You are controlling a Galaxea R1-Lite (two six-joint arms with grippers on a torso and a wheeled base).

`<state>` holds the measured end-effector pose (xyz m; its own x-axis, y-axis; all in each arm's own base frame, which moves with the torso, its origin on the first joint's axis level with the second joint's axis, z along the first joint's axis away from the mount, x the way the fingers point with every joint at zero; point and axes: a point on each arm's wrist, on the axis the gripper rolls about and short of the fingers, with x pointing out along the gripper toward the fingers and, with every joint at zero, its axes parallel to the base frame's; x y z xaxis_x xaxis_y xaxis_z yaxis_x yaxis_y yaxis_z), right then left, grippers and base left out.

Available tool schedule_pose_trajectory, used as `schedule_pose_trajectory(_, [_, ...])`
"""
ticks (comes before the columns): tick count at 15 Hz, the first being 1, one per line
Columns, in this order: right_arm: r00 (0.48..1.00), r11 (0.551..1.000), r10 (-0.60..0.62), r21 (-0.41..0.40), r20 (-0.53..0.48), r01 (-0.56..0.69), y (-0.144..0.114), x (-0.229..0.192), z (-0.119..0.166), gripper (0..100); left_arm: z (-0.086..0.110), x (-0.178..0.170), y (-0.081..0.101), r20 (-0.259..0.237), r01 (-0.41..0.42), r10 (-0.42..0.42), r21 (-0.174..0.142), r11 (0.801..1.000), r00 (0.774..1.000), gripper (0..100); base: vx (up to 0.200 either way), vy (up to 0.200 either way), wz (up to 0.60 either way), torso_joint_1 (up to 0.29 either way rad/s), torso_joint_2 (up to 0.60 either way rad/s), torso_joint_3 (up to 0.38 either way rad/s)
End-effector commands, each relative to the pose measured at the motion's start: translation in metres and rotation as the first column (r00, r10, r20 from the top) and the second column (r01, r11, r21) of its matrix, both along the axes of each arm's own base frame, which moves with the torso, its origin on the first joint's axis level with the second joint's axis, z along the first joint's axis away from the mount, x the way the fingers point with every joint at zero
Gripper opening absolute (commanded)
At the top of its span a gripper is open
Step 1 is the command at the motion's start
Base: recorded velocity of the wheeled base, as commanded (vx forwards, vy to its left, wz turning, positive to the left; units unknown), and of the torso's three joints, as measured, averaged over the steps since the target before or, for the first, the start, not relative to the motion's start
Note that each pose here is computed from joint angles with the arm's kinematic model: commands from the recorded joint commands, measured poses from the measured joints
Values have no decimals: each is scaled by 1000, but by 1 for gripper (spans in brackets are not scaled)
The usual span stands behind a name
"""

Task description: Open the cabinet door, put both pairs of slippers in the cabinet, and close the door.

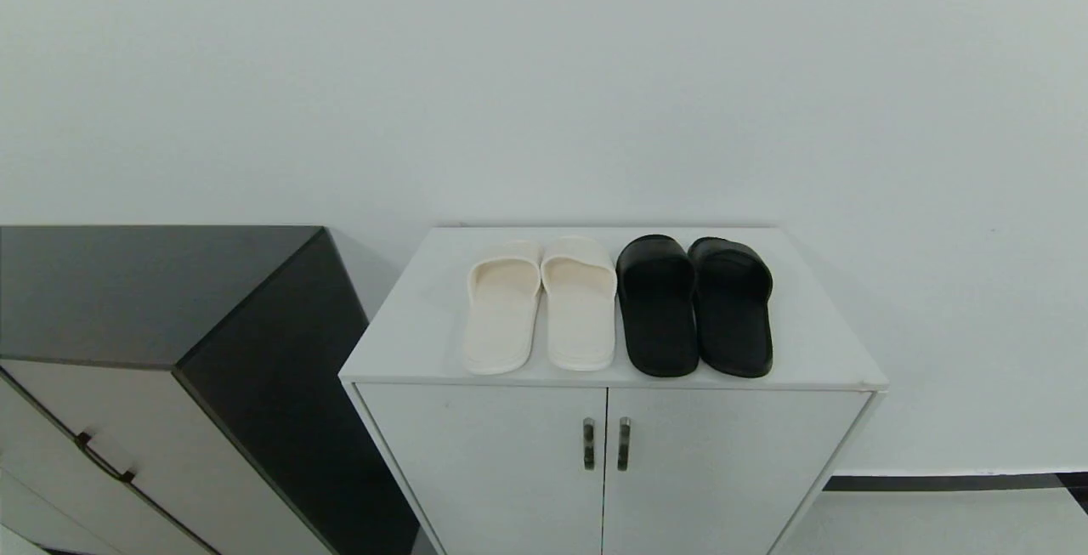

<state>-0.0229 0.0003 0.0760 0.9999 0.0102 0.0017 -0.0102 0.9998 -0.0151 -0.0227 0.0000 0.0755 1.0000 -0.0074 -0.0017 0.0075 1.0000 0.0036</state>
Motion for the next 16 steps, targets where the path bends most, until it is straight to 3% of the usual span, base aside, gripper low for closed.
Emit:
schedule_pose_trajectory(1, [1000, 1000, 1, 0, 0, -1, 0, 0, 0, 100, 0, 0, 0, 0, 0, 0, -1, 1000, 1000, 0, 0, 0, 0, 0, 0, 0])
schedule_pose_trajectory(6, [1000, 999, -3, -42, 14, 3, 0, 0, 2, 100, 0, 0, 0, 0, 0, 0, -4, 1000, 1000, 0, 0, 0, 0, 0, 0, 0])
schedule_pose_trajectory(8, [988, 999, 16, 35, 154, -21, 0, -11, 67, 100, 0, 0, 0, 0, 0, 0, -4, 1000, 1000, 0, 0, 0, 0, 0, 0, 0])
schedule_pose_trajectory(9, [991, 993, 77, 83, 106, -86, 0, -7, 101, 100, 0, 0, 0, 0, 0, 0, -4, 1000, 1000, 0, 0, 0, 0, 0, 0, 0])
schedule_pose_trajectory(11, [979, 984, 177, 43, -98, -174, 3, 23, 96, 100, 0, 0, 0, 0, 0, 0, -4, 1000, 1000, 0, 0, 0, 0, 0, 0, 0])
schedule_pose_trajectory(13, [946, 969, 248, 64, -209, -240, 6, 49, 93, 100, 0, 0, 0, 0, 0, 0, -4, 1000, 1000, 0, 0, 0, 0, 0, 0, 0])
schedule_pose_trajectory(16, [908, 933, 360, 95, -214, -347, 17, 85, 103, 100, 0, 0, 0, 0, 0, 0, -4, 1000, 1000, 0, 0, 0, 0, 0, 0, 0])
